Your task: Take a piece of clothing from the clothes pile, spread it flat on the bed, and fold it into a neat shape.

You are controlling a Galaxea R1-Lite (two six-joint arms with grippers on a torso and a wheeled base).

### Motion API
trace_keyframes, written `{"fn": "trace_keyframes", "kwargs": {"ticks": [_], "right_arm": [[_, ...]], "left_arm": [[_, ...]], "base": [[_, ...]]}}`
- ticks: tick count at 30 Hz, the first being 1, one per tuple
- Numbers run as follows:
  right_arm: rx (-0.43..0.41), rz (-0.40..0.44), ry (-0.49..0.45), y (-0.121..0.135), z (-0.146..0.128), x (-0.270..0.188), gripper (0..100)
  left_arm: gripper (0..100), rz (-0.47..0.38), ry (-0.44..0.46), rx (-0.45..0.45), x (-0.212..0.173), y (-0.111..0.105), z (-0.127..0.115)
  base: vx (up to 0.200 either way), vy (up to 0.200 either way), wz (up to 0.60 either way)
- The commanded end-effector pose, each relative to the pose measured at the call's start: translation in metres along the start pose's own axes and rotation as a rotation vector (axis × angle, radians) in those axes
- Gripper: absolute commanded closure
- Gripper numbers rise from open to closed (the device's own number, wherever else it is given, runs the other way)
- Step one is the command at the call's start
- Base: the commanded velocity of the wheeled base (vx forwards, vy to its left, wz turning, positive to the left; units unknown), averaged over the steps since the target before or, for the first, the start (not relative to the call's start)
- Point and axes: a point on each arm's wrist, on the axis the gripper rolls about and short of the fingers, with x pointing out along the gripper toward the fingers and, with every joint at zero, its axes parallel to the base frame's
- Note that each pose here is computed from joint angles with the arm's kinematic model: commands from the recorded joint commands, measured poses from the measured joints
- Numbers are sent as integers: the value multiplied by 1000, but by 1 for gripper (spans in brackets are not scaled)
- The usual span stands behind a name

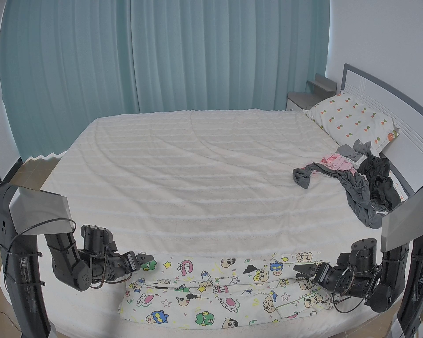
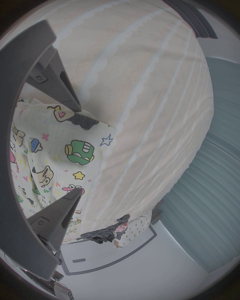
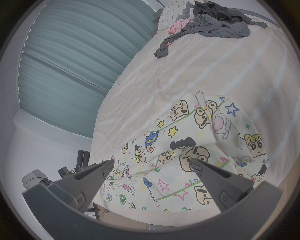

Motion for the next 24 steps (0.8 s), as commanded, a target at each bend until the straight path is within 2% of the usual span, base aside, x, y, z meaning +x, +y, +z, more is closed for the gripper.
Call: {"fn": "trace_keyframes", "kwargs": {"ticks": [1,12,24], "right_arm": [[-2,11,-11,1,1,-1,0],[-2,10,-10,1,1,-1,0],[-5,12,-10,2,1,-1,0]], "left_arm": [[100,10,-8,0,1,0,1],[100,28,-25,-5,0,1,3],[100,-56,-153,43,-14,-15,22]], "base": [[0,0,0],[0,0,0],[0,0,0]]}}
